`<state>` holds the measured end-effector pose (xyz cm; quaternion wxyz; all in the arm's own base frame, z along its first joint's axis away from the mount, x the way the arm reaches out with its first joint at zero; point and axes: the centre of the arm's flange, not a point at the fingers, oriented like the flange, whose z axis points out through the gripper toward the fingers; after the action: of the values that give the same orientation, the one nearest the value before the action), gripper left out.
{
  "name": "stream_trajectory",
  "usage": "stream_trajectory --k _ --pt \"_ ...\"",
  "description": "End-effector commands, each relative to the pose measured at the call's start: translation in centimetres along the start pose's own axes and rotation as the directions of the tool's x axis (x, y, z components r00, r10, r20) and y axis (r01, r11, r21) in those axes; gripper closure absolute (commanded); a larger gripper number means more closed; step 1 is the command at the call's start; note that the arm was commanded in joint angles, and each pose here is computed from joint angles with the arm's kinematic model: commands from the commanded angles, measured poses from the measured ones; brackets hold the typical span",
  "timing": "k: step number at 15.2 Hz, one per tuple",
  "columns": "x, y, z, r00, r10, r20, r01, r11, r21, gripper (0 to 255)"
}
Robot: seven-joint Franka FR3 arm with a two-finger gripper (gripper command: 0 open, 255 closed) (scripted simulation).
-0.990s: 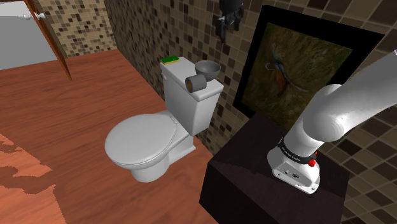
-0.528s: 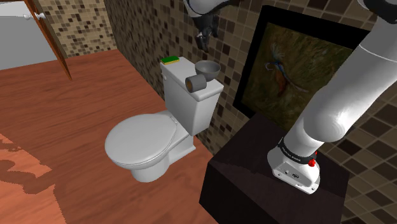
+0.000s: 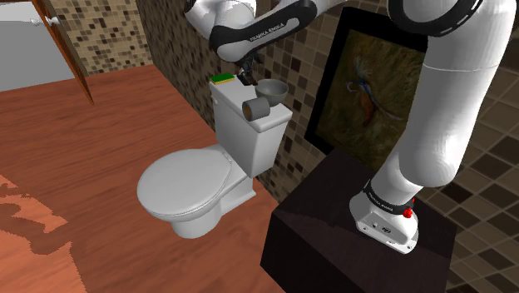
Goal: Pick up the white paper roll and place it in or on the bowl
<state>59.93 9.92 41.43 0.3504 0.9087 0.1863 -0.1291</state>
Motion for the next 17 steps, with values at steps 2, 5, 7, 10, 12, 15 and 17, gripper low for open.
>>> stream_trajectory --k 2,5,7,10,12,15,17 --pt "3.9 -2.6 1.8 0.996 -0.077 0.042 0.08 0.994 -0.08 0" --pt "7.5 -5.2 4.0 0.985 -0.149 0.089 0.161 0.975 -0.152 0" --pt "9.7 -7.0 5.6 0.973 -0.194 0.122 0.216 0.956 -0.197 0" --pt "12.8 -9.7 8.4 0.95 -0.257 0.177 0.297 0.919 -0.261 0" --pt "14.6 -11.5 10.4 0.931 -0.296 0.215 0.351 0.887 -0.299 0" --pt "16.8 -13.8 13.2 0.901 -0.341 0.267 0.42 0.84 -0.345 0" --pt "16.7 -13.3 14.2 0.901 -0.341 0.267 0.42 0.84 -0.345 0"
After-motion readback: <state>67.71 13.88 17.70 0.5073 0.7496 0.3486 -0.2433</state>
